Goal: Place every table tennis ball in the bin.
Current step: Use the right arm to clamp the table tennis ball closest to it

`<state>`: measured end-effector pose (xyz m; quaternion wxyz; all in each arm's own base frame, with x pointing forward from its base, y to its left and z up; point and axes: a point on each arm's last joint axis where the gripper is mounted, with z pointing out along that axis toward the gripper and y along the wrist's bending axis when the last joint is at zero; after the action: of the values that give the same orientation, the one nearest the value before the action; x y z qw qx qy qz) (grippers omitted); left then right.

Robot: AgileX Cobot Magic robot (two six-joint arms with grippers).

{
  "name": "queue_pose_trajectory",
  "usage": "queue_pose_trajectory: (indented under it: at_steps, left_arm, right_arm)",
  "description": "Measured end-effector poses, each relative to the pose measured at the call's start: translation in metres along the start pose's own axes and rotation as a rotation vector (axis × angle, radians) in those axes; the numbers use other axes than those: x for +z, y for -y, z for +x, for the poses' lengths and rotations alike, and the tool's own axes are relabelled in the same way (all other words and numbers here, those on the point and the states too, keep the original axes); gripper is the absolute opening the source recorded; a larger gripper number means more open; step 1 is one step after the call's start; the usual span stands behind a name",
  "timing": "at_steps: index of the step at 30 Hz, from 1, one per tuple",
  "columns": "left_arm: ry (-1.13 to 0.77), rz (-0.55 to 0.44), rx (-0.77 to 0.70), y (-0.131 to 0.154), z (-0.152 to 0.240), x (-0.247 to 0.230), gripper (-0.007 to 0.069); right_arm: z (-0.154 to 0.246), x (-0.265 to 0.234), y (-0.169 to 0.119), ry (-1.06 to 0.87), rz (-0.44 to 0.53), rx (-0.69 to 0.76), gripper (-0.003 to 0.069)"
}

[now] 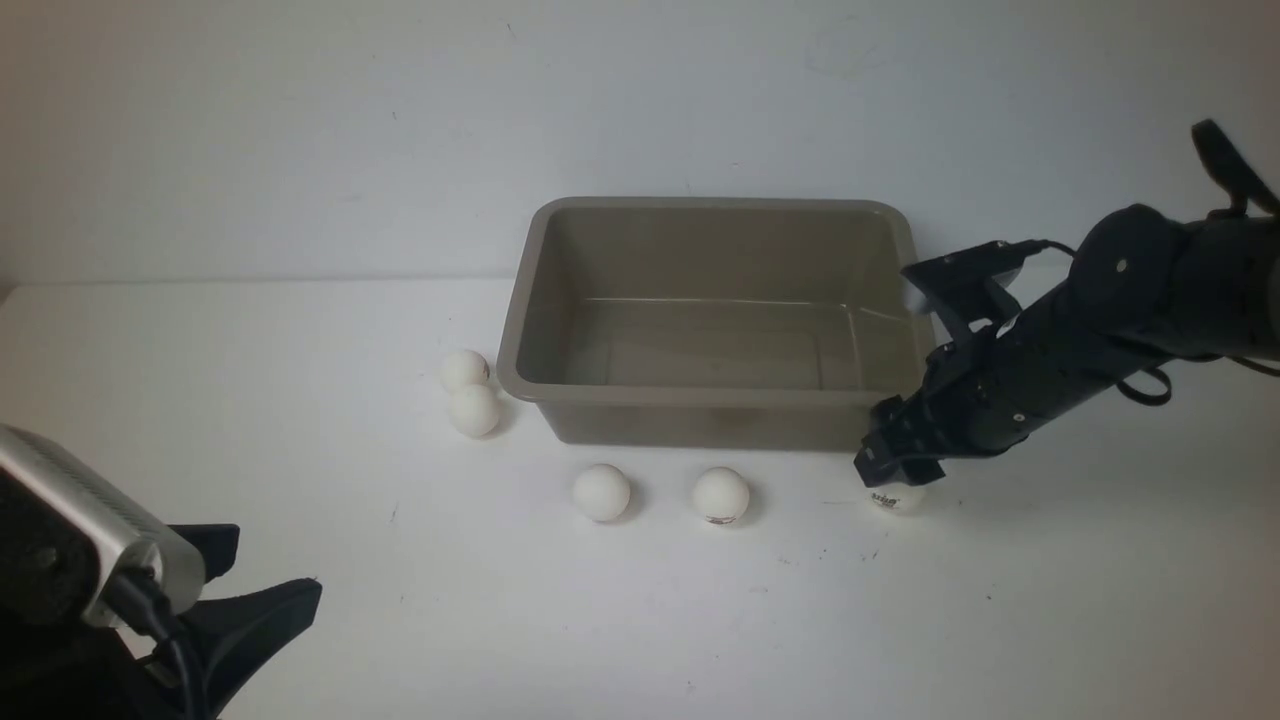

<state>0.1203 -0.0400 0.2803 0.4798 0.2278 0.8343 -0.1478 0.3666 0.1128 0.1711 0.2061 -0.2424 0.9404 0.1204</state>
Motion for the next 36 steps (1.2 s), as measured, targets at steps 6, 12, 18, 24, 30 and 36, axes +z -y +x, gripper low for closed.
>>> queue_pose_trajectory:
  at_steps: [6,12,18,24,30,36]
  left_arm:
    - [-0.002,0.003,0.0,0.0,0.0,0.0,0.0394]
    - [-0.008,0.014,0.0,0.001,0.001,0.0,0.0394]
    - [-0.008,0.014,0.0,0.001,0.001,0.0,0.0394]
    - [-0.008,0.014,0.0,0.001,0.001,0.0,0.0394]
    - [-0.009,0.015,0.0,0.001,0.001,0.0,0.0394]
    - [-0.009,0.015,0.0,0.001,0.001,0.0,0.0394]
  right_arm:
    - [0.001,0.0,-0.001,-0.01,-0.007,-0.02,0.0463]
    - [0.001,0.0,-0.001,-0.01,-0.007,-0.029,0.0496]
    - [0.001,0.0,0.0,-0.009,-0.006,-0.031,0.05]
    - [0.004,0.01,0.002,-0.025,-0.008,-0.021,0.0501]
    - [0.003,0.011,0.001,-0.012,-0.015,0.001,0.0501]
    - [0.003,0.012,0.001,-0.012,-0.016,0.004,0.0483]
